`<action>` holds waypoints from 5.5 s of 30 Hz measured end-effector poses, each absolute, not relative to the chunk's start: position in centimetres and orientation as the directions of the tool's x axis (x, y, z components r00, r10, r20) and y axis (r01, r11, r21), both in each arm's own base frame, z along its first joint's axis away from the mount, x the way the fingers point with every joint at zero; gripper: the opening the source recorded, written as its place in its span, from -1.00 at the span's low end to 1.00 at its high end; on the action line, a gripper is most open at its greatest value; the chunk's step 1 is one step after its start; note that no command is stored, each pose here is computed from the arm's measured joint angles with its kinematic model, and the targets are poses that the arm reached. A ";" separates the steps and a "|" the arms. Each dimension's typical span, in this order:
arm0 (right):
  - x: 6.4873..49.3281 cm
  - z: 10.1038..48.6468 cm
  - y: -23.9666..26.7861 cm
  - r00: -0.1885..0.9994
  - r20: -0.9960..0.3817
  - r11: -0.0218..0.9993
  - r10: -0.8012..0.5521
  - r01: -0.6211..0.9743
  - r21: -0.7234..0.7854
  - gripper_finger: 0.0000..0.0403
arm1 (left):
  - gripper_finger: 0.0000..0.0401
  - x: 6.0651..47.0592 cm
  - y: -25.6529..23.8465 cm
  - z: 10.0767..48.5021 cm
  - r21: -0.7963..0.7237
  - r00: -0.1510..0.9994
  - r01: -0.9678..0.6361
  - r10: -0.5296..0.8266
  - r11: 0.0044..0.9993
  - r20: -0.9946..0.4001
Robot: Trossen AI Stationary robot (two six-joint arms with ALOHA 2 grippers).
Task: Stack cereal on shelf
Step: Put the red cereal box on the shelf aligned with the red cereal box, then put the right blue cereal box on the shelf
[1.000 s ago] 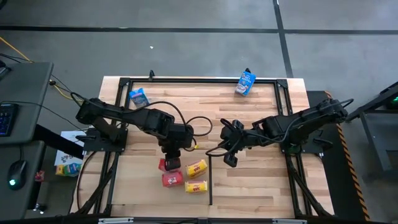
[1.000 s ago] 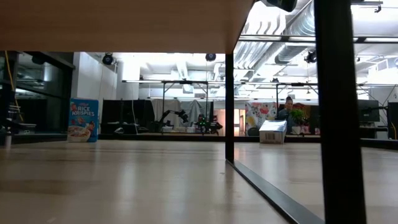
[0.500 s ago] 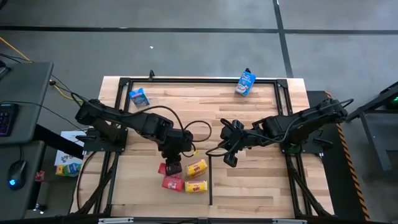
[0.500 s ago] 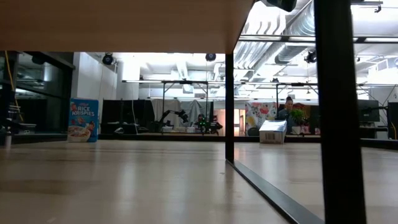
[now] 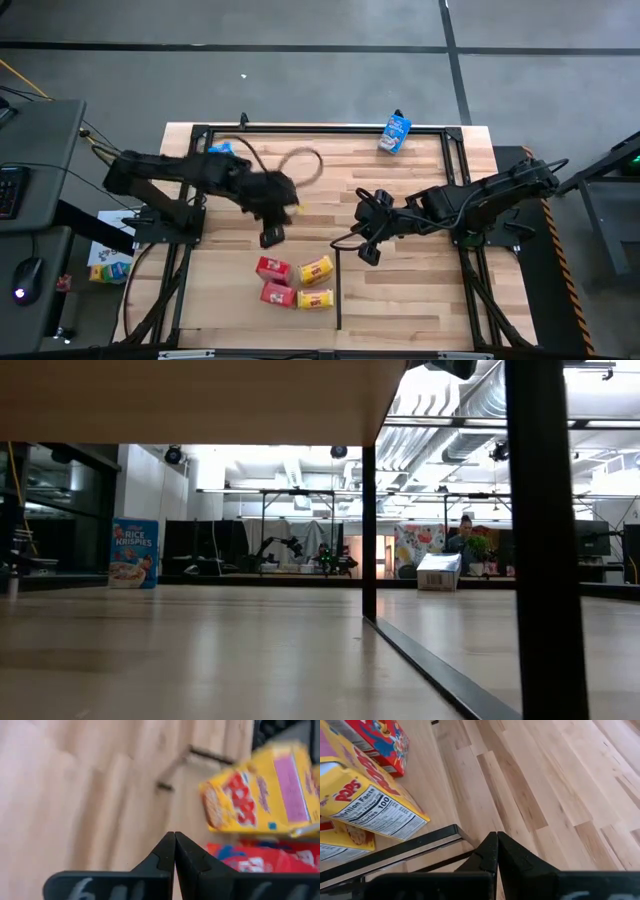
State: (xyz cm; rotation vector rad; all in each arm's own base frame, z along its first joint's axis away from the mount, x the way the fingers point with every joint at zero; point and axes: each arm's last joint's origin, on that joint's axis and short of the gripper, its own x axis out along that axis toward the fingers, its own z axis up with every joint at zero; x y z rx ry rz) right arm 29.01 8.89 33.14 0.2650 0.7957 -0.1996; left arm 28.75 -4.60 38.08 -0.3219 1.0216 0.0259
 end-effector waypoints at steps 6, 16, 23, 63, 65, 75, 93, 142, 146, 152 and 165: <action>28.6 33.0 8.7 0.659 -0.745 0.945 -0.100 0.298 0.136 -1.00 | -1.00 26.2 -3.3 41.9 -0.180 0.724 -0.161 -0.008 0.970 -0.690; 24.8 35.2 7.0 0.633 -0.745 0.911 -0.211 0.404 0.085 -1.00 | -1.00 22.0 -2.9 45.1 -0.087 0.830 -0.228 0.147 0.970 -0.538; 22.0 35.9 6.0 0.652 -0.714 0.869 -0.256 0.478 0.125 -1.00 | -1.00 20.0 -3.9 41.0 -0.209 0.910 -0.214 0.116 0.954 -0.399; 21.5 35.5 5.7 0.664 -0.689 0.841 -0.289 0.520 0.148 -1.00 | -1.00 20.5 -12.3 31.0 -0.366 0.548 0.027 -0.320 0.930 -0.773; 21.5 35.5 5.7 0.664 -0.690 0.841 -0.289 0.520 0.148 -1.00 | -1.00 20.6 -12.4 31.0 -0.372 0.556 0.030 -0.324 0.928 -0.765; 21.5 35.5 5.7 0.662 -0.691 0.842 -0.290 0.520 0.145 -1.00 | -1.00 21.4 -12.9 31.1 -0.414 0.589 0.043 -0.357 0.909 -0.725; 25.3 37.1 6.1 0.855 -0.468 0.847 -0.223 0.407 0.341 -1.00 | -1.00 14.8 -5.2 36.8 -0.334 0.854 -0.210 0.006 0.919 -0.520; 14.9 18.3 -23.4 0.344 -0.760 -0.046 -0.552 0.897 0.440 0.76 | -1.00 13.3 3.2 38.1 -0.353 0.798 -0.577 0.416 0.737 -0.437; 15.3 17.6 -24.2 0.351 -0.739 -0.044 -0.574 0.889 0.456 0.76 | -1.00 13.3 3.2 38.1 -0.347 0.797 -0.576 0.416 0.740 -0.437; 15.5 16.0 -24.7 0.327 -0.771 -0.116 -0.547 0.882 0.457 0.75 | -1.00 13.3 3.2 38.1 -0.337 0.798 -0.574 0.416 0.746 -0.437; 15.6 15.7 -24.8 0.326 -0.773 -0.164 -0.543 0.862 0.479 -0.16 | -1.00 13.3 3.2 38.1 -0.294 0.797 -0.564 0.416 0.772 -0.437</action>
